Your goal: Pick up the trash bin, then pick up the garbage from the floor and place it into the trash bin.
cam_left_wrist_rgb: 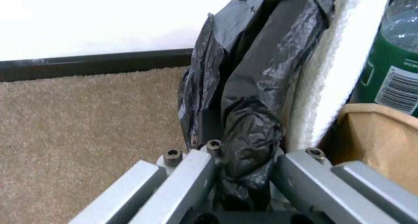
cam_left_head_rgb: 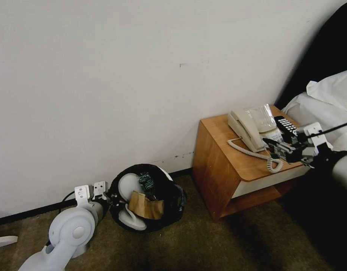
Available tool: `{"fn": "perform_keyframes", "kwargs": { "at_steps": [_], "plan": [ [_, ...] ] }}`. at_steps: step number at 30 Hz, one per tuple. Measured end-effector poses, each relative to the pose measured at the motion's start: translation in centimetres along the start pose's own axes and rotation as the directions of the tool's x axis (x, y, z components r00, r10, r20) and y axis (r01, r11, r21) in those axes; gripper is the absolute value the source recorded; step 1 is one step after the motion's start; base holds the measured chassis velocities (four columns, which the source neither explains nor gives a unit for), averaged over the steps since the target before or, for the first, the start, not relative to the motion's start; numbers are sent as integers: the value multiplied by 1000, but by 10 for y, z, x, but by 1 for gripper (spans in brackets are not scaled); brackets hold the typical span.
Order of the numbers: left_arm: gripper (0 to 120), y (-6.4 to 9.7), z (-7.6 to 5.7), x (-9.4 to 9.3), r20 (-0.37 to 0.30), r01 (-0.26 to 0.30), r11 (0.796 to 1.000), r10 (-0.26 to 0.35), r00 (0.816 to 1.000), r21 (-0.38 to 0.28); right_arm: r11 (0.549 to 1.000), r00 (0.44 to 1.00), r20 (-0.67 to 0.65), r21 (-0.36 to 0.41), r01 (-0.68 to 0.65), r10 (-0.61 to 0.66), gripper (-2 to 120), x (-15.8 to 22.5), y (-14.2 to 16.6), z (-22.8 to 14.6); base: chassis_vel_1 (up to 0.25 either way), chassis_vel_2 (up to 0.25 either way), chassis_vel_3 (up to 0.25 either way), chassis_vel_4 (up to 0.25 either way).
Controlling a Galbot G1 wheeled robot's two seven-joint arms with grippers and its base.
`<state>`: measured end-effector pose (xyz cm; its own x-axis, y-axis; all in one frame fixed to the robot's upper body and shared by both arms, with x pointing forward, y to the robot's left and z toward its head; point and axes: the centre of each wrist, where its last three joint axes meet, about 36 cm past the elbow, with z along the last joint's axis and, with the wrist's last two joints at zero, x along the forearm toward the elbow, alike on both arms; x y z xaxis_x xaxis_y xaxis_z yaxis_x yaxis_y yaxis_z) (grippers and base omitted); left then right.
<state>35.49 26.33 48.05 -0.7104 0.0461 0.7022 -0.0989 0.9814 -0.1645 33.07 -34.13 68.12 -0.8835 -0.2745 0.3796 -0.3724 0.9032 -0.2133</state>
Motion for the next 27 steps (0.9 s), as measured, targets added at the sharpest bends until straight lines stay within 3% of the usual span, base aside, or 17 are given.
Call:
{"fn": "perform_keyframes", "kwargs": {
  "at_steps": [15, 27],
  "plan": [
    [0, -13, -21, 33, 73, -52, 998, 53, 996, -23, 988, 994, 15, 111, 105, -108, 31, -31, 13, -54, 0, 0, 0, 0],
    [0, -23, -37, 44, 97, -64, 998, 66, 993, -26, 966, 982, 17, 183, 180, -187, 31, -42, 30, -74, 0, 0, 0, 0]
  ]
}}
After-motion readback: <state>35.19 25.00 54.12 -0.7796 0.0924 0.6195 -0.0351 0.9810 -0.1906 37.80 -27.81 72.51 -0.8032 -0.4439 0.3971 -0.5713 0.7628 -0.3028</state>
